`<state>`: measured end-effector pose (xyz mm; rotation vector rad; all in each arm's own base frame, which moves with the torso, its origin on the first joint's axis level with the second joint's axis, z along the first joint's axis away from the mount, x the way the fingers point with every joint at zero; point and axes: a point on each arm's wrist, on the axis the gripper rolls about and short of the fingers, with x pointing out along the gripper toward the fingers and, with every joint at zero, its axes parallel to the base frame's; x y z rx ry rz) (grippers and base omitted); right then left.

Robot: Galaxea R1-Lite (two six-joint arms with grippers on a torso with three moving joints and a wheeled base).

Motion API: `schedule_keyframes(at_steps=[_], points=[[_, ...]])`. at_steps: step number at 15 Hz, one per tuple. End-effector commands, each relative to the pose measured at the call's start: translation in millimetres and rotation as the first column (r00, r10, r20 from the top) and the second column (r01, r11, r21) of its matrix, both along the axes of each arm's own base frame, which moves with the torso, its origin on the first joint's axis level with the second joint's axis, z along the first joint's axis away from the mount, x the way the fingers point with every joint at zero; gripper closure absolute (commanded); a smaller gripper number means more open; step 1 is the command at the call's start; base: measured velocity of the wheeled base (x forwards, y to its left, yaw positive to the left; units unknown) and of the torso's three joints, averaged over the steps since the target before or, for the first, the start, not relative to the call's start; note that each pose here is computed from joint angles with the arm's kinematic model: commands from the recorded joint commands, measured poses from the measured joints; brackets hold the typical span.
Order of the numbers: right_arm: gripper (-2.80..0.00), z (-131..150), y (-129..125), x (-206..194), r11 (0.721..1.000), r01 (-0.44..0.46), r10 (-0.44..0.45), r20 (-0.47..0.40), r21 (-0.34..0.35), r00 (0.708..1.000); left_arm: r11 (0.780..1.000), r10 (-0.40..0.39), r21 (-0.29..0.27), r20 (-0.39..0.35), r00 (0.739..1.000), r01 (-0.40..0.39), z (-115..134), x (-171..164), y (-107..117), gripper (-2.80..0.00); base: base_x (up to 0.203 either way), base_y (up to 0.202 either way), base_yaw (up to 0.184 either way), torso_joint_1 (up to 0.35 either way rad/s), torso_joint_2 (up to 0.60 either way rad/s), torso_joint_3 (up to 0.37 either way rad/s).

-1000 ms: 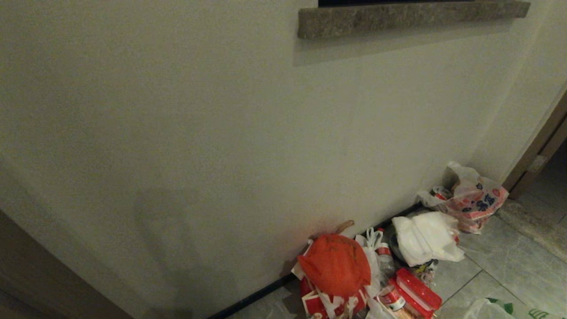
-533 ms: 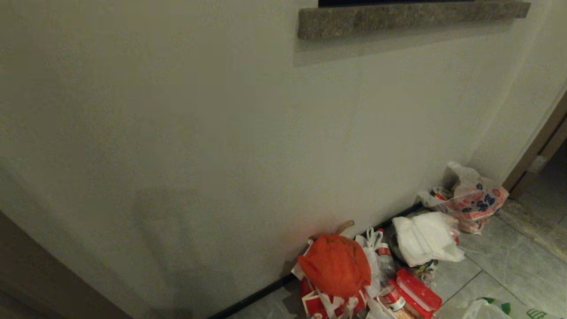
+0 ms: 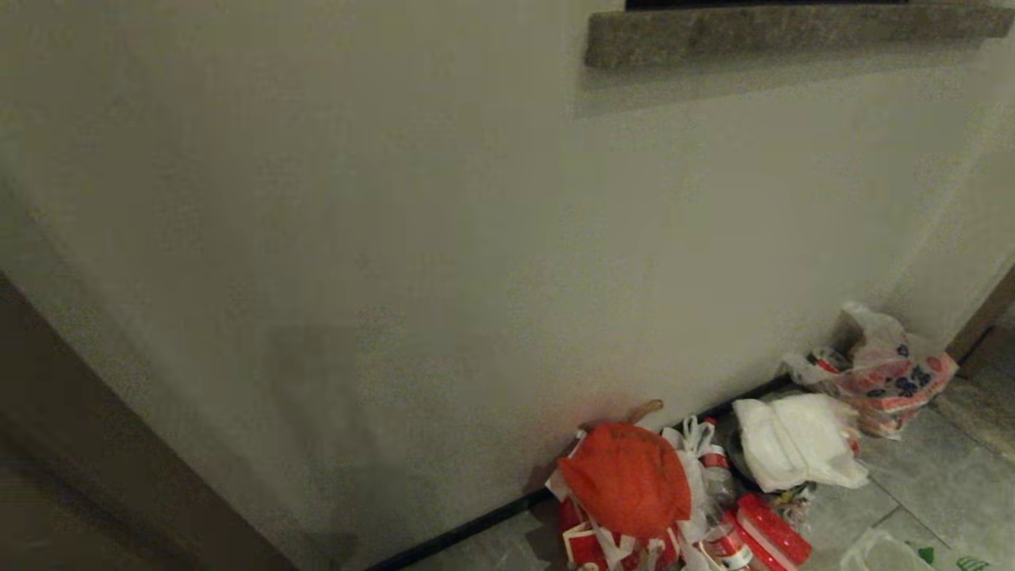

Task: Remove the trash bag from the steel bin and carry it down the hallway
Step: Put the trash bag at the door

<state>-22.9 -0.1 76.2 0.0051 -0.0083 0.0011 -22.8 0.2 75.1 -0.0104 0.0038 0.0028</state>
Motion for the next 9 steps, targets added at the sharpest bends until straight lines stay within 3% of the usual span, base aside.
schedule_keyframes(at_steps=[1,6,9], points=[[0.00,-0.8,0.0,0.1,1.000,0.000,0.000,-0.001,-0.001,1.000,1.000,0.000,0.000,-0.002,1.000,0.000,-0.5,0.1,0.0,0.00,0.001,-0.009,0.176,-0.002,0.00,0.008],[0.00,-0.8,0.0,0.1,1.000,-0.002,0.002,-0.001,-0.002,1.000,1.000,0.000,0.000,-0.002,1.000,0.000,-0.5,0.1,0.0,0.00,0.001,-0.009,0.168,0.002,0.00,0.003],[0.00,-0.8,0.0,0.1,1.000,-0.002,0.002,-0.001,0.001,1.000,1.000,0.000,0.000,-0.002,1.000,0.000,-0.5,0.1,0.0,0.00,0.000,-0.004,0.058,0.002,0.00,0.002]])
